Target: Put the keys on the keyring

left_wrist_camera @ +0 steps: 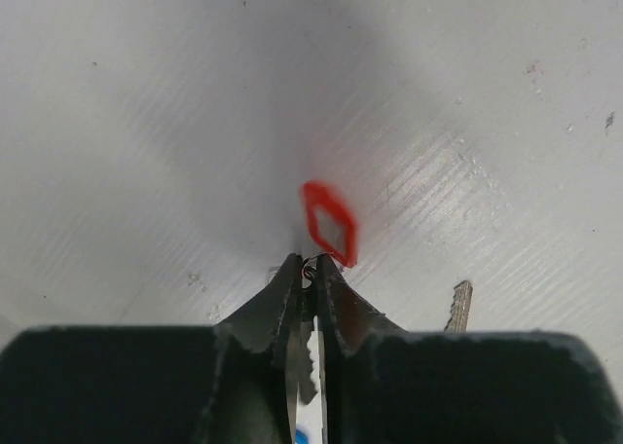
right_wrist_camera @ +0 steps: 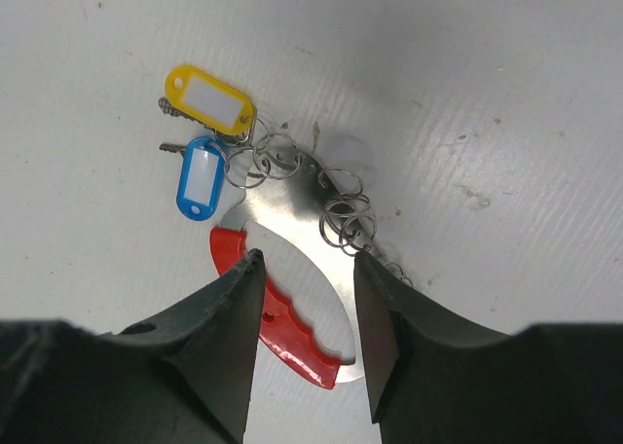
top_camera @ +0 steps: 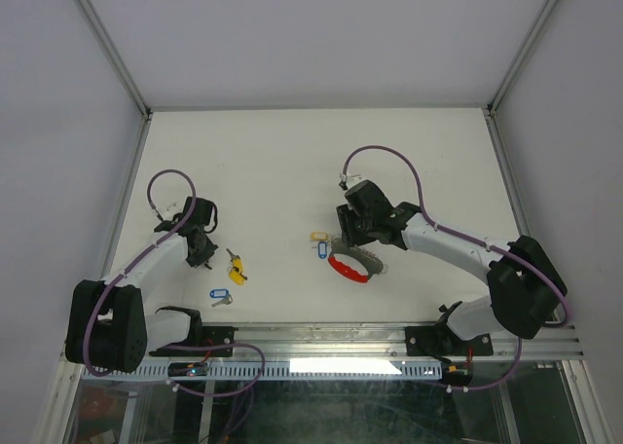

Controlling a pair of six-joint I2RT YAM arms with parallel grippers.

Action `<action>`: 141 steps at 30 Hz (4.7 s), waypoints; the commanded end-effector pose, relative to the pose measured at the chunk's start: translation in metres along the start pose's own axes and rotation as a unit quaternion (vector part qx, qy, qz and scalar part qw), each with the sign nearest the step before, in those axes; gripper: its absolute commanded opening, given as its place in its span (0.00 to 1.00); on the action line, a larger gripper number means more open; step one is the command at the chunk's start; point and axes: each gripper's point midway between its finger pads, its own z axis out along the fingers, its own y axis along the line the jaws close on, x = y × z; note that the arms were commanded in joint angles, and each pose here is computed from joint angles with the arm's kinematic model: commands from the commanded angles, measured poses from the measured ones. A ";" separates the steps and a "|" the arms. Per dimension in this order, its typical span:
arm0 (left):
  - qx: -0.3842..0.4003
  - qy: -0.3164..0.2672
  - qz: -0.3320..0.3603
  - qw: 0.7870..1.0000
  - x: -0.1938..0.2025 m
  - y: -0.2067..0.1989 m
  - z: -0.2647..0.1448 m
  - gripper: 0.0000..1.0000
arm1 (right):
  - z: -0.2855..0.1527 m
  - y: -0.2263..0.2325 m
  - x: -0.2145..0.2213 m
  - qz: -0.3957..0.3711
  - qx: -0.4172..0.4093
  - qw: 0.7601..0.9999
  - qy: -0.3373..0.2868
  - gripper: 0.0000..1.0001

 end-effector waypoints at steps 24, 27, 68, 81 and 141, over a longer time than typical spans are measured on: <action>0.218 -0.091 0.118 0.965 -0.027 -0.127 -0.080 0.00 | -0.054 -0.007 -0.040 0.050 0.009 0.992 -0.116 0.47; 0.209 -0.099 0.133 0.964 -0.030 -0.133 -0.084 0.00 | -0.064 -0.012 -0.041 0.055 0.015 0.990 -0.130 0.48; -0.066 -0.059 0.137 0.987 -0.005 -0.045 -0.013 0.00 | -0.057 -0.007 -0.032 0.046 0.005 0.993 -0.105 0.52; 0.109 -0.173 0.177 0.963 -0.054 -0.144 -0.124 0.00 | -0.101 -0.023 -0.056 0.079 0.025 0.978 -0.190 0.52; 0.449 -0.135 0.252 0.847 0.065 -0.332 -0.273 0.99 | -0.159 -0.057 -0.020 0.166 0.022 0.947 -0.273 0.74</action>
